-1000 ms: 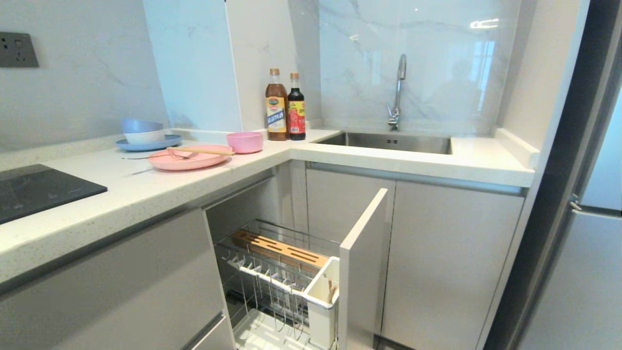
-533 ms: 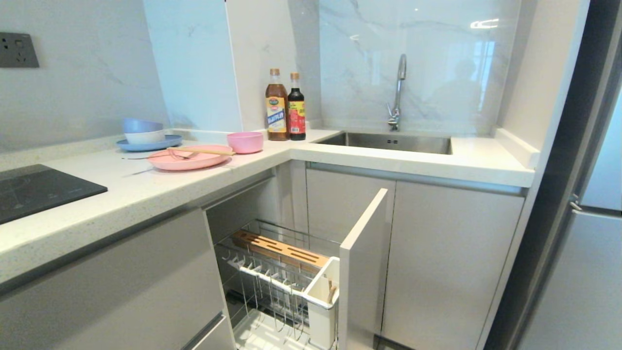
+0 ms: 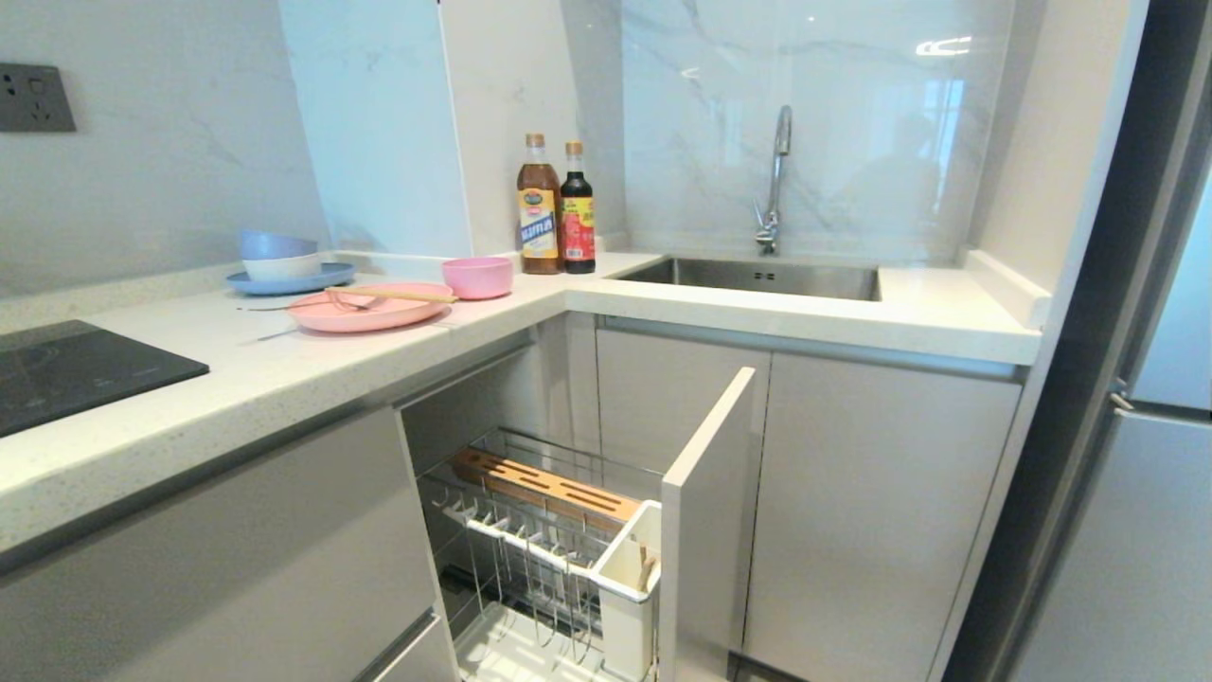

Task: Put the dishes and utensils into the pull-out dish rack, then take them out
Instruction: Pick up the chopsticks and place it in the cupboard

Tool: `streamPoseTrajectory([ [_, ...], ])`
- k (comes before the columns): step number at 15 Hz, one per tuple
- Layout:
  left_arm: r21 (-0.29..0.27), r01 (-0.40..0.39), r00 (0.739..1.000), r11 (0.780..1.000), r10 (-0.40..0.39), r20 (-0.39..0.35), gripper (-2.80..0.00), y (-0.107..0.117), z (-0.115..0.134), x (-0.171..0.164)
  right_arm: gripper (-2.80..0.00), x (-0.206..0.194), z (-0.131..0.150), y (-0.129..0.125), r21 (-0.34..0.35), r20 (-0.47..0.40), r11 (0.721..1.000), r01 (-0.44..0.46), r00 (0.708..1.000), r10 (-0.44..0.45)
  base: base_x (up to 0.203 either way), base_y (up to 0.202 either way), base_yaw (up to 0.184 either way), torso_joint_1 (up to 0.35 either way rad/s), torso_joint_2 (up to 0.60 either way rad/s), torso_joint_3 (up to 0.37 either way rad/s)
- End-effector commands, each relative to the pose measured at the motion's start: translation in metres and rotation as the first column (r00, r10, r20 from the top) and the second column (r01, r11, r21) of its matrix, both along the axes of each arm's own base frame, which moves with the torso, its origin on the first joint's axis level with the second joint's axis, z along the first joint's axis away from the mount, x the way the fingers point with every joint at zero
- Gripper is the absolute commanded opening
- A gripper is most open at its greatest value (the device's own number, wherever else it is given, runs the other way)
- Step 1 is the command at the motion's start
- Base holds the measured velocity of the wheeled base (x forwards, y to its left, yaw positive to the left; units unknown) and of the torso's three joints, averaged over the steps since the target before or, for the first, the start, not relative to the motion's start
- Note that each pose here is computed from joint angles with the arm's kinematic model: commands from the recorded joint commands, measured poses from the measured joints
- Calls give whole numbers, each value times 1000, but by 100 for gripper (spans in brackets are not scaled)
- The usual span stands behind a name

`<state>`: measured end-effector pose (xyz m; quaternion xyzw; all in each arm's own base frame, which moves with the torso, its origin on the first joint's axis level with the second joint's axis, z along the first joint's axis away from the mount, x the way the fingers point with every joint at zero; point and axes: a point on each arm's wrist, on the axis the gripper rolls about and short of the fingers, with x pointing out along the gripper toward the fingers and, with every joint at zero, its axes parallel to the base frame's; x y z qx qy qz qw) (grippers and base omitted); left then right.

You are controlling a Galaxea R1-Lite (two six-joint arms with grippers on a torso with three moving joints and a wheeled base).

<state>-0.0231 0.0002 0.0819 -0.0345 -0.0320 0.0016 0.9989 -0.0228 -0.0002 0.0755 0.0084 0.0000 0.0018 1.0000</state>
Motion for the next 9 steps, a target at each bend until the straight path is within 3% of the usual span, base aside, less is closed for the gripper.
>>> streamPoseTrajectory([
  [1,0,-1,1000,1000,1,-27,-280,0,-7,2,-280,0,0,0,0,-1,1000,-1,1000,1,0,0,0,0,0,0],
  [9,0,-1,1000,1000,1,-25,-280,0,-7,2,-280,0,0,0,0,-2,1000,-1,1000,1,0,0,0,0,1,-12],
])
